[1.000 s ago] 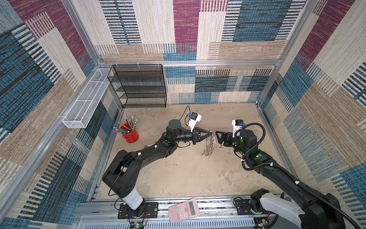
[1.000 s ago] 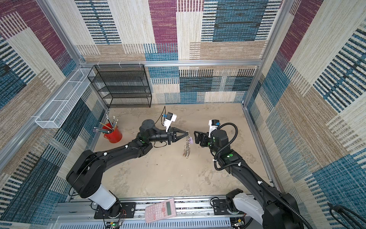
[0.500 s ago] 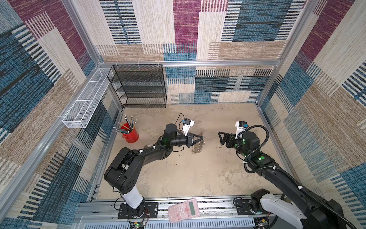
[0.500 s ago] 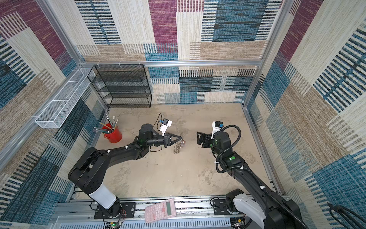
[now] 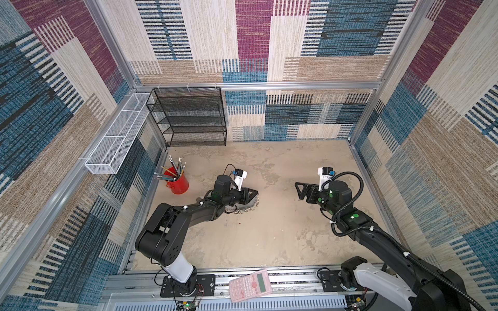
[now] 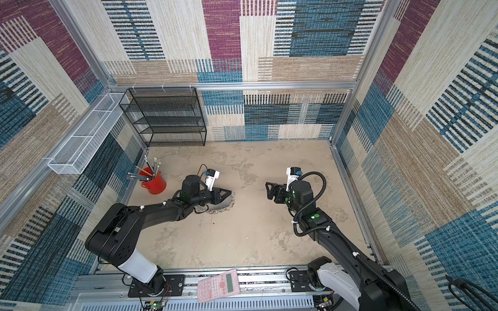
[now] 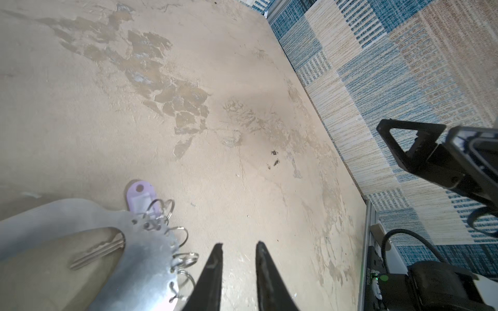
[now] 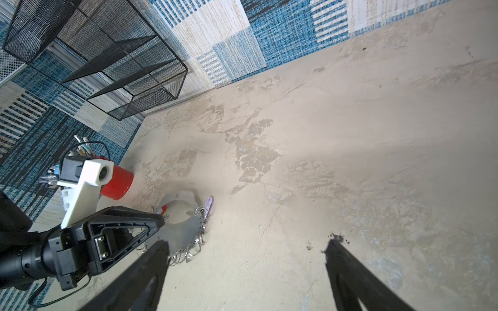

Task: Attach keys to a key ring
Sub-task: Place the keyring at the center of the table, then reset both arms

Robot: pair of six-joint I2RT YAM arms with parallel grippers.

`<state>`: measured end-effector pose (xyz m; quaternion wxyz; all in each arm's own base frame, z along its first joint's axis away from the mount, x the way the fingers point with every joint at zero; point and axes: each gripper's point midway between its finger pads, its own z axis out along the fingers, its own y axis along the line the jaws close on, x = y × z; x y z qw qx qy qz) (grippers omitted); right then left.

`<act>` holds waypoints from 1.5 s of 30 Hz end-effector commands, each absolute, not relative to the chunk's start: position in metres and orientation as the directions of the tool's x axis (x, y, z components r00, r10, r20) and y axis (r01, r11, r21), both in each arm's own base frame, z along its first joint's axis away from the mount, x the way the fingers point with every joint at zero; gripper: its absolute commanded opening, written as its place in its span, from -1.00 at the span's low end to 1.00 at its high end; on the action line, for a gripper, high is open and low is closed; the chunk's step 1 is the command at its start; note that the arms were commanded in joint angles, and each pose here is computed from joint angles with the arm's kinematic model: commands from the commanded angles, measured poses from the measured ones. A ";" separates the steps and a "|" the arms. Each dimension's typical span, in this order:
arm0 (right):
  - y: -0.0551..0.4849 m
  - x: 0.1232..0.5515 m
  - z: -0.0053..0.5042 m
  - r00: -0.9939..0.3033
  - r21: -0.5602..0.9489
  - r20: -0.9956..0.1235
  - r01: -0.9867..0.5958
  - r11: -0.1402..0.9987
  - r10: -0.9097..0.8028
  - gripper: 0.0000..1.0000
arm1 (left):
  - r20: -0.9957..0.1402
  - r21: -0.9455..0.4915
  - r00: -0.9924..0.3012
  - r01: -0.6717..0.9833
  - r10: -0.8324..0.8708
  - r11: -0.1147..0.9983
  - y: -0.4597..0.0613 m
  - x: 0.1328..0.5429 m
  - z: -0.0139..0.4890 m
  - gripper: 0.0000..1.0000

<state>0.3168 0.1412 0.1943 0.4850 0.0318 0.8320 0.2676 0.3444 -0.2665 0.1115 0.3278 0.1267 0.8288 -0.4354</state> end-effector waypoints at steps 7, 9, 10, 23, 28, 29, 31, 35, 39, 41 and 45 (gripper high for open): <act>0.148 0.320 0.202 -0.501 0.488 -0.805 -0.254 0.835 0.318 0.99 | -0.714 -0.654 -0.680 0.560 -0.167 0.509 -0.272 0.342 0.177 -0.30; 0.148 0.321 0.207 -0.480 0.481 -0.818 -0.271 0.834 0.316 0.99 | -0.761 -0.595 -0.625 0.565 -0.175 0.571 -0.261 0.344 0.194 -0.26; 0.147 0.322 0.209 -0.469 0.476 -0.824 -0.268 0.837 0.318 0.99 | -0.785 -0.558 -0.595 0.556 -0.173 0.617 -0.253 0.344 0.202 -0.22; 0.081 0.352 0.252 -0.142 0.340 -0.931 -0.008 0.941 0.335 0.99 | -0.929 -0.133 -0.344 -0.035 -0.136 0.991 -0.090 0.345 0.212 0.99; 0.083 0.335 0.259 0.079 0.295 -0.948 -0.137 0.946 0.308 0.99 | -0.935 -0.037 -0.339 -0.202 -0.105 0.979 -0.053 0.362 0.180 0.98; 0.079 0.332 0.258 0.097 0.306 -0.943 -0.130 0.943 0.320 0.99 | -0.934 -0.012 -0.345 -0.236 -0.095 0.972 -0.046 0.366 0.175 0.98; 0.077 0.335 0.256 0.089 0.300 -0.946 -0.115 0.947 0.311 0.99 | -0.939 0.024 -0.334 -0.298 -0.081 0.954 -0.032 0.370 0.171 0.98; 0.076 0.340 0.256 0.077 0.263 -0.959 -0.098 0.960 0.271 0.99 | -0.954 0.073 -0.298 -0.317 -0.026 0.946 -0.015 0.383 0.170 0.98; 0.063 0.340 0.250 0.091 0.268 -0.958 -0.058 0.962 0.273 0.99 | -0.938 0.156 -0.341 -0.245 0.066 0.957 -0.014 0.400 0.165 0.99; 0.057 0.346 0.242 0.062 0.261 -0.963 -0.028 0.965 0.262 0.99 | -0.921 0.169 -0.383 -0.223 0.073 0.960 -0.009 0.405 0.154 0.98; 0.038 0.354 0.229 0.041 0.261 -0.965 0.040 0.965 0.259 0.99 | -0.925 0.160 -0.371 -0.177 0.085 0.971 -0.009 0.408 0.156 0.98</act>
